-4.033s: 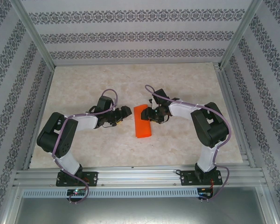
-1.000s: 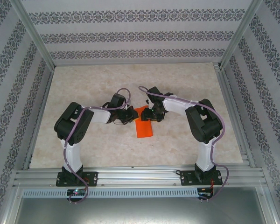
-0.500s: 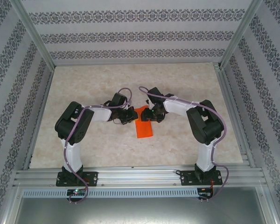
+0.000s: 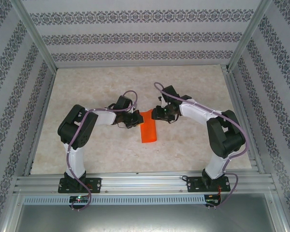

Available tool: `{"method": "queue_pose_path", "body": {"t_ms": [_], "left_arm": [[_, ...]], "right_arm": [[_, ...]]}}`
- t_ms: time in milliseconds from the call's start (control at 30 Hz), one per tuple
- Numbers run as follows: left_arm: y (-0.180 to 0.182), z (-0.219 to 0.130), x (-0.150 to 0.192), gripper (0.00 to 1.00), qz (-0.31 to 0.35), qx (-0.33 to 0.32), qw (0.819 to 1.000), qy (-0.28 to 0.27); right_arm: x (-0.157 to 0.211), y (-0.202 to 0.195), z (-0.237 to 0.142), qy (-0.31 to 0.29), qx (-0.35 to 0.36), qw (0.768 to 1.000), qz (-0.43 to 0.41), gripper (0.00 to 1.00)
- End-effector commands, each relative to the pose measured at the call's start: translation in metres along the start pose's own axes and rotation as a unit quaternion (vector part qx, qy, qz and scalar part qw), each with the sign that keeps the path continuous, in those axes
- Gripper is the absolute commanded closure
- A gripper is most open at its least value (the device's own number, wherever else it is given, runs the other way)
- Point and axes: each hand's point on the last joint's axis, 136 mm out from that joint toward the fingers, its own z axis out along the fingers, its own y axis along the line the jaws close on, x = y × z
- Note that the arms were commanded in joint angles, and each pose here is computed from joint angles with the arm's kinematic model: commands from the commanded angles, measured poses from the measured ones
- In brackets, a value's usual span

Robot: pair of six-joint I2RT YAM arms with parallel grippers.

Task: Fold a paper plane with a square sheet of paper (pick it up from the middle)
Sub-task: First fold the paper in half at the center of the table.

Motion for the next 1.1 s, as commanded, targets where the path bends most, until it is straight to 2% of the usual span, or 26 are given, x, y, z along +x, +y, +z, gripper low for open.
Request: {"method": "queue_pose_path", "body": {"t_ms": [0, 100, 267, 567, 1067], "left_arm": [[0.086, 0.014, 0.047, 1.00, -0.060, -0.141, 0.986, 0.059], [0.088, 0.014, 0.049, 1.00, -0.063, -0.144, 0.986, 0.059], [0.090, 0.013, 0.049, 1.00, -0.067, -0.148, 0.985, 0.058], [0.097, 0.014, 0.054, 1.00, -0.076, -0.157, 0.983, 0.061], [0.119, 0.009, 0.062, 1.00, -0.089, -0.202, 0.973, 0.061]], "right_arm": [[0.003, 0.019, 0.009, 0.022, -0.016, 1.000, -0.010, 0.70], [0.004, 0.024, 0.022, 0.036, -0.025, 0.999, -0.006, 0.86], [0.006, 0.023, 0.038, 0.052, -0.027, 0.998, -0.002, 0.95], [0.011, 0.021, 0.057, 0.076, -0.034, 0.997, -0.002, 0.99], [0.033, -0.031, 0.067, 0.095, -0.010, 0.995, 0.019, 1.00]]}}
